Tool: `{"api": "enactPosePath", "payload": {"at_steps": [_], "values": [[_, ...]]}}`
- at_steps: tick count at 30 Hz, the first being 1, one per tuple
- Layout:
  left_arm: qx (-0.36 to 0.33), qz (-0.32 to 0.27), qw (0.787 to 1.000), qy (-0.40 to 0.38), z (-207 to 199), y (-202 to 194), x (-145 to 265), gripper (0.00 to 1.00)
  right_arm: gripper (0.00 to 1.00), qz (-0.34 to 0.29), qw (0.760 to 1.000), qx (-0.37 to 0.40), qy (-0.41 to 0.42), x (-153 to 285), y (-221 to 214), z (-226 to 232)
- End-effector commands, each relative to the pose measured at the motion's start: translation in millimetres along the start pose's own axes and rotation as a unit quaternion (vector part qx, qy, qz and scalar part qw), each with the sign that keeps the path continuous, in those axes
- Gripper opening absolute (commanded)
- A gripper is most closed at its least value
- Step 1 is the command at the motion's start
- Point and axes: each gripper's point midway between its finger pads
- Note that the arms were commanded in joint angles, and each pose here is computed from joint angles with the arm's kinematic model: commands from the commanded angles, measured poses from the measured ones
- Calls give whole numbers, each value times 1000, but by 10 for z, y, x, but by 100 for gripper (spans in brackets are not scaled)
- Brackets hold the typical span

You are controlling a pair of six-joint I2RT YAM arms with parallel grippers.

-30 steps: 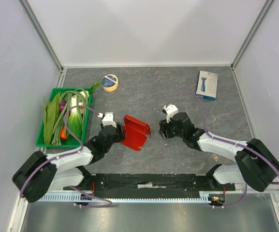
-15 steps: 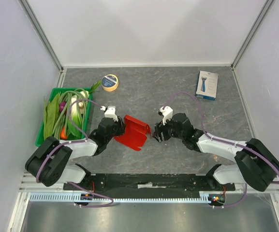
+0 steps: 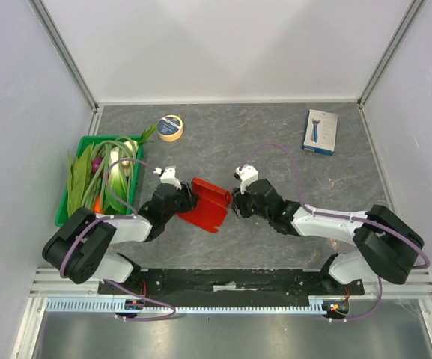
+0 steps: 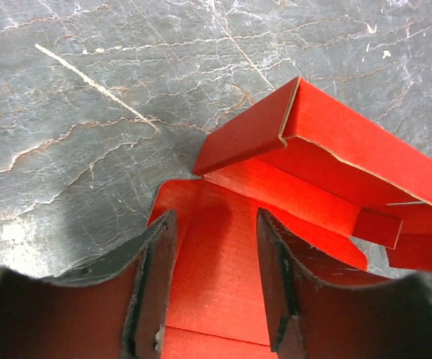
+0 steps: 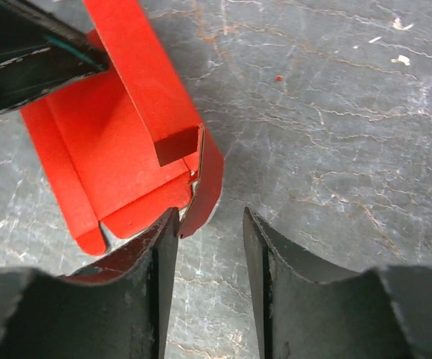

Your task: Fold the paper box

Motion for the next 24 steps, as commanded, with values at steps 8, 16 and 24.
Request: {"api": "enactPosePath", "payload": {"at_steps": [8,16,24], "values": [[12,-45,999,-5,-63,301,135,57,15,-15,989,9,-145,-4,340,-404],[-63,-40,995,-61,-228,269,91,42,0,9,990,25,-135,-32,354,-424],[-98,-50,992,-60,-305,323,-9,48,0,26,993,22,-109,-131,297,-390]]}}
Point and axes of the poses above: each gripper's point midway between its finger pads, its own x axis back along the fingers, its own z axis along the line the jaws close on, y = z × x, and after that the axes turned 1 degree about -x, right-handed
